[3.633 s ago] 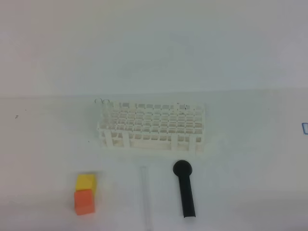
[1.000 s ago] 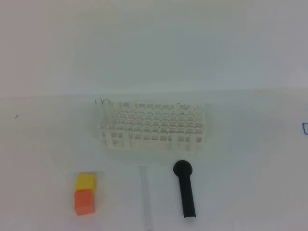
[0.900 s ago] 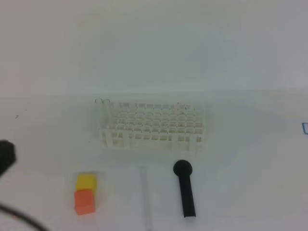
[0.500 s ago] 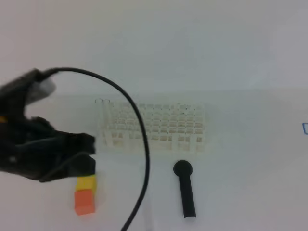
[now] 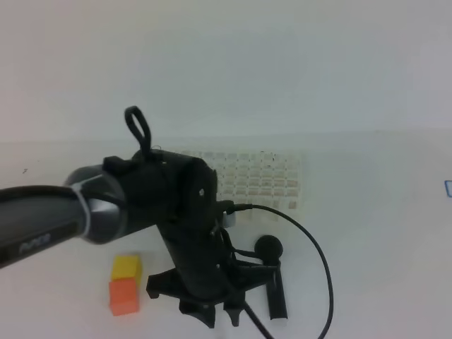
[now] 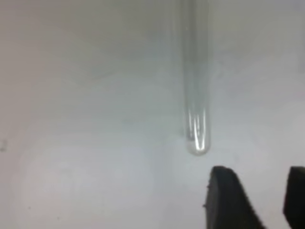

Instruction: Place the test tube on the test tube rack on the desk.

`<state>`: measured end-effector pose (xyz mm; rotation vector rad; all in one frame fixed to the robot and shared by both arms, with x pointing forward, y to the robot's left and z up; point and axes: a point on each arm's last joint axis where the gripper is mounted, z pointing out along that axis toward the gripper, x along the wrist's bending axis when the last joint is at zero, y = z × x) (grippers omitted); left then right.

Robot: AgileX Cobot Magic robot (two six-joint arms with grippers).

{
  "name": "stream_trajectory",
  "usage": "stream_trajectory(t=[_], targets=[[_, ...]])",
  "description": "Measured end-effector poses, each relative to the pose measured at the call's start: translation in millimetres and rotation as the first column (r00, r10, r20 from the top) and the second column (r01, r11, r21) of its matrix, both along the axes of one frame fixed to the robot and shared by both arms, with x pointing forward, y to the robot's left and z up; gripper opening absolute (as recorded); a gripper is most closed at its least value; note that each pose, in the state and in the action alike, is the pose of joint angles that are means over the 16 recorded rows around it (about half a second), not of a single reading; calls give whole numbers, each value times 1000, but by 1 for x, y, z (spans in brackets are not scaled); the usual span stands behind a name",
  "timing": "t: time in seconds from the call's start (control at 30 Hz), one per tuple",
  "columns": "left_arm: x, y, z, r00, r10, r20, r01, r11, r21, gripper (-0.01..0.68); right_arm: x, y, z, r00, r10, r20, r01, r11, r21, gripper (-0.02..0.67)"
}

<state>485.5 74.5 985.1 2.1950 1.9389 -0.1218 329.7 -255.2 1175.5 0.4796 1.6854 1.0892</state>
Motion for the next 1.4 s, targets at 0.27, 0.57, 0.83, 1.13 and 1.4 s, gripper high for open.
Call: stream_trajectory(t=[0.27, 0.57, 0.83, 1.13, 1.4], targets=[[11, -14, -21, 997, 65, -38, -61, 994, 91, 452, -16, -11, 5, 997, -26, 69, 27, 1000, -7, -1], [17, -15, -35, 995, 97, -30, -91, 986, 141, 512, -22, -15, 7, 995, -31, 94, 31, 999, -7, -1], [20, -18, -52, 996, 76, -55, -67, 985, 162, 447, -23, -15, 7, 994, -18, 104, 20, 1000, -18, -1], [19, -19, -61, 995, 47, -83, -32, 985, 167, 280, -27, -18, 9, 992, -20, 125, 22, 1000, -14, -1], [20, -17, -62, 997, -18, -72, 31, 981, 190, 152, -33, -22, 10, 990, -27, 140, 28, 1000, -6, -1]])
